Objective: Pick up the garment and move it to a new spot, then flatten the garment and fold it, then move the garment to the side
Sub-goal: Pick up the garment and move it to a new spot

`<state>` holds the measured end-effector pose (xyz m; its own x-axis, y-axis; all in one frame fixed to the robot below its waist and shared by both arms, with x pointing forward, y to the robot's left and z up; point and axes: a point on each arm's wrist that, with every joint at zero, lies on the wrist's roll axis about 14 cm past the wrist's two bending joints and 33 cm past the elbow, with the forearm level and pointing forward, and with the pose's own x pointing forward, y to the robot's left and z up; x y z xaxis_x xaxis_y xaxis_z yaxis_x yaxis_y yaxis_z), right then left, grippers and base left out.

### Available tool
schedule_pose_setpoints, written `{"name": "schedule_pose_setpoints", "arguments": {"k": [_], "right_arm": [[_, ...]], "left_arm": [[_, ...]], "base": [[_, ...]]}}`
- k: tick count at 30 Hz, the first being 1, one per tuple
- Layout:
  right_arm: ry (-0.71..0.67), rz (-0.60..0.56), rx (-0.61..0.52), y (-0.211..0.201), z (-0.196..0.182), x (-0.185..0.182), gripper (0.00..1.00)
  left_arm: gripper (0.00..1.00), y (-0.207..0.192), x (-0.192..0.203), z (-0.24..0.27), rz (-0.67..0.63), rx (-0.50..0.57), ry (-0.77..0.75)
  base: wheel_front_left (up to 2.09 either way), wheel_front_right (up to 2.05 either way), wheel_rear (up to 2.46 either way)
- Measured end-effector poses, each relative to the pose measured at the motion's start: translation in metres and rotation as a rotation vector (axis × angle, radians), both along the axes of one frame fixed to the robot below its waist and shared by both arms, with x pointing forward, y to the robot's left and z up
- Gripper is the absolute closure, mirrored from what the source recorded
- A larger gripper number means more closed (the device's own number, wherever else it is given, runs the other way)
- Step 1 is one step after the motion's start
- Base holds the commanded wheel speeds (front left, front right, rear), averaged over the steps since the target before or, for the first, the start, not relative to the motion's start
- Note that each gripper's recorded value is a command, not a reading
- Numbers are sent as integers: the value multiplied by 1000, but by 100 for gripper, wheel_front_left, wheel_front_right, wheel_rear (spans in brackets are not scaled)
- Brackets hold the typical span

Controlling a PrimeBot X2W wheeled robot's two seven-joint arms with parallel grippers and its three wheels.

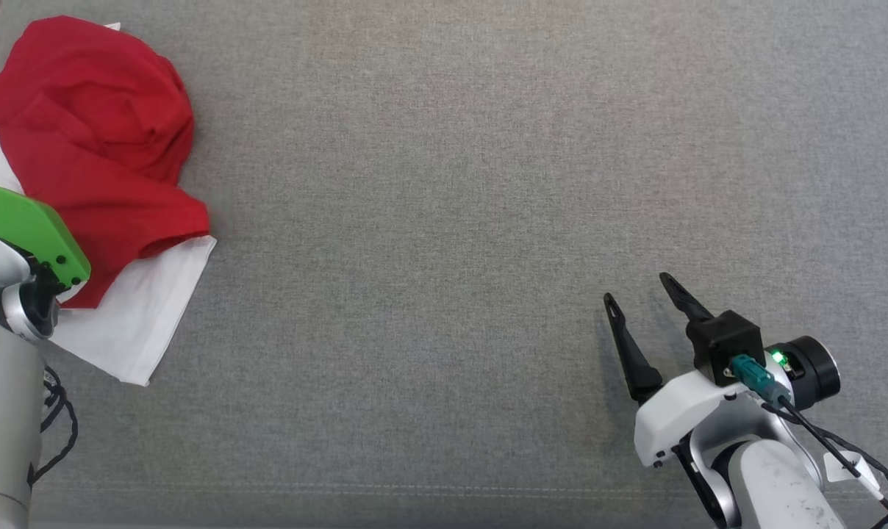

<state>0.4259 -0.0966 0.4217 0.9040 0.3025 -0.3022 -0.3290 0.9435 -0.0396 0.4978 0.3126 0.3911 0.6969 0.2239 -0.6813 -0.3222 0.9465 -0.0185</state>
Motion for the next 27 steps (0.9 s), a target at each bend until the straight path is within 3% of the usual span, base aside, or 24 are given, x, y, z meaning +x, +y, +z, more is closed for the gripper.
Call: {"name": "schedule_pose_setpoints", "arguments": {"k": [7, 15, 22, 27], "right_arm": [[-20, 28, 37, 12, 9, -6, 0], [-36, 26, 78, 14, 20, -27, 0], [-58, -18, 91, 0, 29, -46, 0], [-70, -82, 91, -21, 34, -63, 0]], "left_arm": [[100, -5, 11, 40, -83, 70, -149], [100, -40, 34, 129, -253, 162, -402], [100, -92, 43, 201, -388, 180, -588], [100, -156, 45, 240, -525, 154, -700]], "base": [[0, 0, 0], [0, 0, 0], [0, 0, 0], [0, 0, 0]]}}
